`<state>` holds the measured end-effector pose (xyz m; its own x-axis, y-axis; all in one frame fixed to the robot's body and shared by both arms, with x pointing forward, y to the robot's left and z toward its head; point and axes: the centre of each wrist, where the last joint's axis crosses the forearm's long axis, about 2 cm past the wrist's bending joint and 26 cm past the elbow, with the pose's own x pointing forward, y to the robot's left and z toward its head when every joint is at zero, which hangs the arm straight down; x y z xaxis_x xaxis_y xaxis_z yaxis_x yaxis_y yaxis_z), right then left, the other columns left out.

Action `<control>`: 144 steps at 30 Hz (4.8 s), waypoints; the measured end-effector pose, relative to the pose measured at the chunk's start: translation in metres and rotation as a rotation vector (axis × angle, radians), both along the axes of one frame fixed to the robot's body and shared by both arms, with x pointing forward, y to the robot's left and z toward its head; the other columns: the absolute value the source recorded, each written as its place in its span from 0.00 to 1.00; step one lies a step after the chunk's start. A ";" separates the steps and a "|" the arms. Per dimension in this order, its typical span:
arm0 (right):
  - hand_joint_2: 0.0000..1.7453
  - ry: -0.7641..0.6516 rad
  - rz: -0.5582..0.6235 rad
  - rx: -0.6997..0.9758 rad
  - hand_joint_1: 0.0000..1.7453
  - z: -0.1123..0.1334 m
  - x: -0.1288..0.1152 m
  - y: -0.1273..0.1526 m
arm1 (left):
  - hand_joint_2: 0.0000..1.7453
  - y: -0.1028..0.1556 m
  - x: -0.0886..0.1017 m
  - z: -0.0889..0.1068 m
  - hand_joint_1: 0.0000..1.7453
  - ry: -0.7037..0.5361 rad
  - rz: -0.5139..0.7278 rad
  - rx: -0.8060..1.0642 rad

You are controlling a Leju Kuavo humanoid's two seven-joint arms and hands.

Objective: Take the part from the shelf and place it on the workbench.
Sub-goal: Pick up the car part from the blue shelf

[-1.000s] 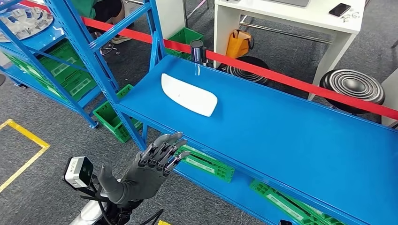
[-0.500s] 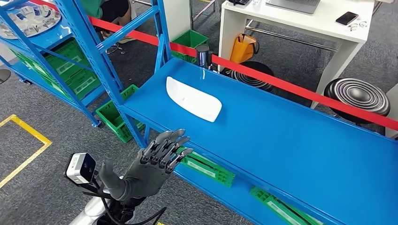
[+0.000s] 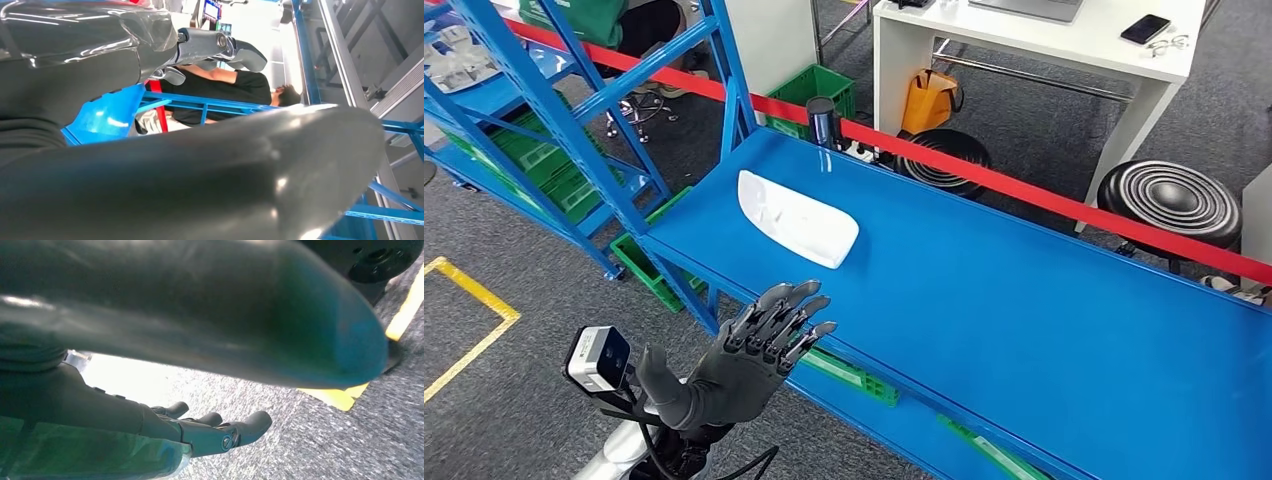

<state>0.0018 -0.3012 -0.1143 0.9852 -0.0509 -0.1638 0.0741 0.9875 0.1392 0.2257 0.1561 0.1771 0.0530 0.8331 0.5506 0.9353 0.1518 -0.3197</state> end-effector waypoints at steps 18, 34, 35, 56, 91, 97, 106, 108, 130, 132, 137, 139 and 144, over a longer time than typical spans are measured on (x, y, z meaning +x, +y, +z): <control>0.00 -0.056 -0.060 -0.079 0.00 0.000 0.008 0.002 | 0.00 0.002 -0.003 -0.006 0.00 0.010 0.012 0.023; 0.00 -0.082 -0.074 -0.048 0.00 0.001 0.013 0.004 | 0.00 0.003 0.003 -0.003 0.00 -0.022 0.058 0.080; 0.00 -0.084 -0.076 -0.049 0.00 0.001 0.012 0.004 | 0.00 0.003 0.003 -0.004 0.00 -0.025 0.070 0.092; 0.00 -0.103 -0.094 -0.078 0.00 0.007 0.010 -0.010 | 1.00 0.024 -0.004 -0.017 0.00 -0.104 0.465 0.339; 0.00 -0.176 -0.095 -0.062 0.00 0.039 0.008 0.001 | 1.00 0.066 0.029 -0.071 0.00 -0.667 1.352 1.332; 0.00 -0.202 -0.083 -0.073 0.00 0.039 0.014 0.008 | 1.00 0.083 0.046 -0.082 0.00 -0.726 1.393 1.455; 0.00 -0.212 -0.067 -0.100 0.00 0.038 0.015 0.014 | 1.00 0.103 0.069 -0.101 0.00 -0.824 1.442 1.611; 0.00 -0.218 -0.062 -0.101 0.00 0.038 0.016 0.014 | 1.00 0.107 0.077 -0.102 0.00 -0.851 1.460 1.628; 0.00 -0.228 -0.008 -0.096 0.00 0.036 0.012 0.011 | 1.00 0.100 0.132 -0.084 0.00 -1.214 1.381 1.487; 0.00 -0.228 -0.004 -0.105 0.00 0.036 0.010 0.004 | 1.00 0.090 0.141 -0.075 0.00 -1.226 1.368 1.418; 0.00 -0.217 0.007 -0.113 0.00 0.035 0.006 -0.010 | 1.00 0.060 0.151 -0.063 0.00 -1.250 1.325 1.322; 0.00 -0.218 0.013 -0.116 0.00 0.035 0.007 -0.013 | 1.00 0.051 0.154 -0.059 0.00 -1.260 1.321 1.301; 0.00 -0.218 0.025 -0.117 0.00 0.035 0.007 -0.016 | 1.00 0.042 0.158 -0.053 0.00 -1.275 1.313 1.284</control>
